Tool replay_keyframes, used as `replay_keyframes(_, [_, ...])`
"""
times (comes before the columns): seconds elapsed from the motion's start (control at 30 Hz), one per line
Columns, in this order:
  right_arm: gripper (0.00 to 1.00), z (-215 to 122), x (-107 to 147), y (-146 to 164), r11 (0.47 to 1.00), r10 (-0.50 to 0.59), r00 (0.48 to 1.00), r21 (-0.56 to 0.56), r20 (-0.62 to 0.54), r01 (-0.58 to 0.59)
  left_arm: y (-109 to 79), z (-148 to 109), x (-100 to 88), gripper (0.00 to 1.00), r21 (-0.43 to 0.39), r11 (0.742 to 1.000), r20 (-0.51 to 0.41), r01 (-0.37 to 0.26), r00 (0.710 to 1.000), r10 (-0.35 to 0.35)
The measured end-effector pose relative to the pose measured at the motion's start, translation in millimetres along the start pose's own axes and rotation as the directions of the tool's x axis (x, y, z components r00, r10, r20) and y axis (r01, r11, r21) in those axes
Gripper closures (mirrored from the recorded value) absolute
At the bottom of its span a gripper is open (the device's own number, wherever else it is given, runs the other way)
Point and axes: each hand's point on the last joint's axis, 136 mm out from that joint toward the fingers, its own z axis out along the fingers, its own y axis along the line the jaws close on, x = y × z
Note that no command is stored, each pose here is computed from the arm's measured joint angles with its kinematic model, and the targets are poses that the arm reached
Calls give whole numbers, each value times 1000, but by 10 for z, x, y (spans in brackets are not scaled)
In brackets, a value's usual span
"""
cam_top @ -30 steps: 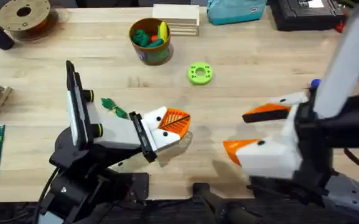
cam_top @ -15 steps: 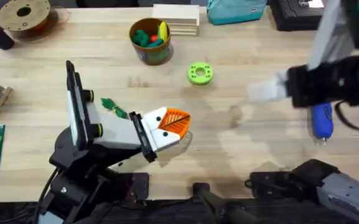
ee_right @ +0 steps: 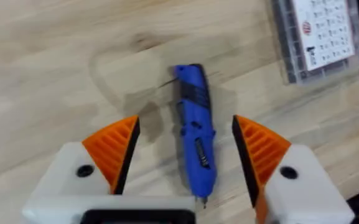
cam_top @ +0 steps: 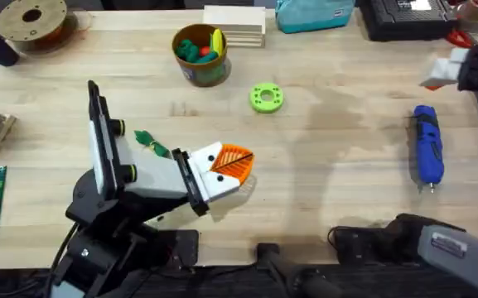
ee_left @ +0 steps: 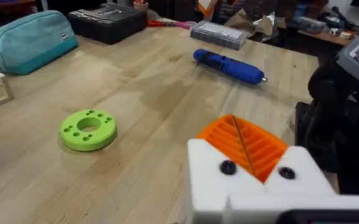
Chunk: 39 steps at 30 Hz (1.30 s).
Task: Pick up the gripper from the table and insert it into the empty holder that is missing its gripper. Then pick up a screw, insert it into the mounting hole, and use the screwdriver to tighten it. Finally, clean up the table by picking up the vegetable and placing it into the bucket.
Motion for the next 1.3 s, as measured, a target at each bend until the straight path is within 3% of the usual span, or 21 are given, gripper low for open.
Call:
replay_keyframes(0.1, [92,247,-7,-181,998,43,998,40,-55,-40,0,0,0,992,0,1000,0,0,1000,0])
replay_keyframes(0.3, [92,608,81,-261,998,45,985,58,-164,-36,0,0,0,992,0,1000,0,0,1000,0])
replay_keyframes(0.63, [87,1161,429,-207,999,-35,926,-50,-376,18,0,0,0,992,0,1000,0,0,1000,0])
replay_keyframes(0.83, [86,1275,521,-179,990,-57,912,-142,-407,-1,0,0,0,992,0,1000,0,0,1000,0])
replay_keyframes(1.23, [88,1529,682,-221,984,-60,882,-177,-467,-27,0,0,-1,992,0,1000,0,0,1000,0])
replay_keyframes(1.3, [157,1533,671,-213,983,-67,885,-184,-461,-21,1,0,0,992,0,1000,0,0,1000,0])
